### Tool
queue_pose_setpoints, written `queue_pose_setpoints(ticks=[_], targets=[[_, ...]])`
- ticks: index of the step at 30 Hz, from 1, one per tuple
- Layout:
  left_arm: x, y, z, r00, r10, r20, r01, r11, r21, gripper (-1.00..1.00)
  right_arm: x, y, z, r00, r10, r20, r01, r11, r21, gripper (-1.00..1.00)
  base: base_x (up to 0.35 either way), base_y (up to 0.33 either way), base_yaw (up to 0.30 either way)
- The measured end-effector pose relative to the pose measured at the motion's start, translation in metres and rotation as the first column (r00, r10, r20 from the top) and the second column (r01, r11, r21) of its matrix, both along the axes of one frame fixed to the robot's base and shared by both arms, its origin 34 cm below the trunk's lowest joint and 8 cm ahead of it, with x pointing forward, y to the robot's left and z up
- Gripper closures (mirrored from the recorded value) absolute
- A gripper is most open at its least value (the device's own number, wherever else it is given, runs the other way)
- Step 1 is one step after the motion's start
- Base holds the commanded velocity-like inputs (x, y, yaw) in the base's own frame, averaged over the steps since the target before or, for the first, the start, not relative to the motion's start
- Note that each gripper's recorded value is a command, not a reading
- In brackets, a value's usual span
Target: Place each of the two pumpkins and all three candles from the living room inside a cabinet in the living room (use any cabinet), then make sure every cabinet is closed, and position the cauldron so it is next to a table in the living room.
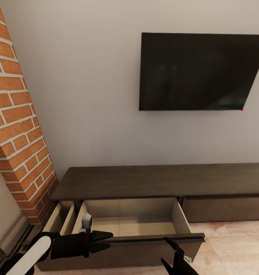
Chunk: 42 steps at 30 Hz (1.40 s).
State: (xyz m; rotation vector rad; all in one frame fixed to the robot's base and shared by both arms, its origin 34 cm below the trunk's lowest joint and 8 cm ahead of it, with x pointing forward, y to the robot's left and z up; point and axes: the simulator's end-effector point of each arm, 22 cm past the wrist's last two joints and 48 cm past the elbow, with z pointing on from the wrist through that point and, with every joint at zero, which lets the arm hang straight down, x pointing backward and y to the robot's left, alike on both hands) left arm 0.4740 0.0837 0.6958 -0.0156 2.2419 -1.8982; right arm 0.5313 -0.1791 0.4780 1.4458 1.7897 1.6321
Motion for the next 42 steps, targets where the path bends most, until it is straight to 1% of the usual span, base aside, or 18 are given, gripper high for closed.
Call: queue_pose_setpoints(ticks=[13,29,31,34,37,42], targets=[[0.005,0.001,0.026,1.0,0.002,0.0,-0.002,1.0,0.002,-1.0,0.005,-0.001,0.027,1.0,-0.002,0.003,0.002,1.0,-0.005,-1.0,0.0,0.0,0.0],[0.014,0.005,0.052,1.0,0.015,-0.007,-0.015,1.0,0.02,-1.0,0.009,-0.001,0.056,1.0,-0.001,-0.001,0.001,1.0,-0.018,-1.0,0.0,0.0,0.0],[0.014,0.005,0.055,1.0,0.016,-0.007,-0.016,1.0,0.023,-1.0,0.008,-0.003,0.056,1.0,-0.009,-0.007,0.008,1.0,-0.03,-1.0,0.0,0.0,0.0],[0.015,0.005,0.06,1.0,0.017,-0.007,-0.017,0.999,0.027,-1.0,0.007,-0.008,0.055,0.999,-0.029,-0.013,0.028,0.998,-0.063,-1.0,0.0,0.0,0.0],[0.016,0.005,0.065,1.0,0.019,-0.007,-0.018,0.999,0.029,-1.0,0.009,-0.016,0.056,0.999,-0.053,-0.006,0.052,0.993,-0.109,-1.0,0.0,0.0,0.0],[0.018,0.006,0.073,1.0,0.022,-0.009,-0.022,0.999,0.033,-1.0,0.013,-0.027,0.062,0.996,-0.083,0.01,0.084,0.983,-0.165,-1.0,0.0,0.0,0.0]])
